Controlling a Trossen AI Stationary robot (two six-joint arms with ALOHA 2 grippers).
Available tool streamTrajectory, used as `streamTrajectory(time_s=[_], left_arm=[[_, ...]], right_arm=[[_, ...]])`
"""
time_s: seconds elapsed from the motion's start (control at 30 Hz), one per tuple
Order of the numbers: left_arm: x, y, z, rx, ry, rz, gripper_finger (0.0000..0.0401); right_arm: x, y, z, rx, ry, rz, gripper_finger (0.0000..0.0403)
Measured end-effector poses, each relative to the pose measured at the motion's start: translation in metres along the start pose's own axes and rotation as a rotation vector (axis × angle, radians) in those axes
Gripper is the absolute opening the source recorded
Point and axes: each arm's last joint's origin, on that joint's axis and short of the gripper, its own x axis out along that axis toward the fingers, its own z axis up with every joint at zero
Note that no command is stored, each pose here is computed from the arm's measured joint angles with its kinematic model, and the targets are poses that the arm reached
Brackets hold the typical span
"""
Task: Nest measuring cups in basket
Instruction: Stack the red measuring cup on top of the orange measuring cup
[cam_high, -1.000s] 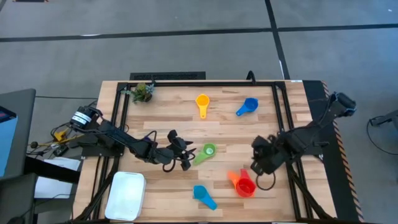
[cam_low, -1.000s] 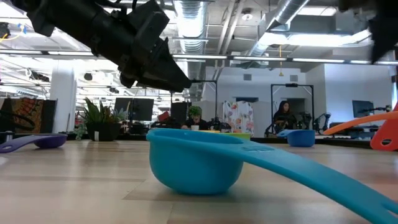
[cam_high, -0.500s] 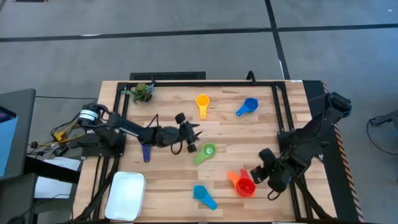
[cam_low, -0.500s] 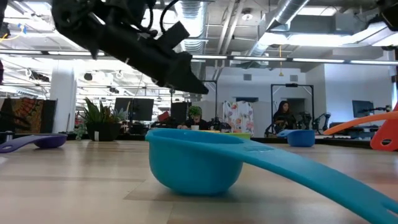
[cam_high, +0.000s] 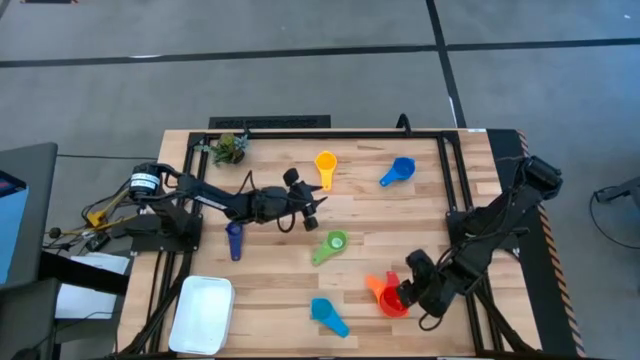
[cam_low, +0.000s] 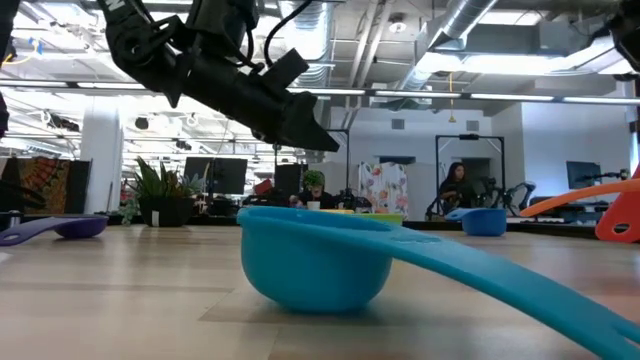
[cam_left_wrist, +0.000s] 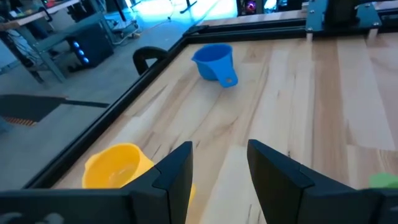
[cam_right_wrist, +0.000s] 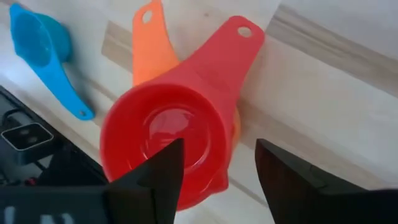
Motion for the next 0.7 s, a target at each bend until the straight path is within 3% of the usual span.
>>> streamTrajectory(time_s=[0.5, 0.7], left_arm=[[0.000, -0.001, 0.000, -0.024, 0.000, -0.003, 0.0144], [0.000, -0.001, 0.000, -0.040, 0.000, -0.003, 0.0144]], right_arm=[[0.015, -0.002, 0.001, -0.126, -0.022, -0.075, 0.0156], [0.016, -0.002, 0.006, -0.203, 0.015, -0.102, 0.0104]])
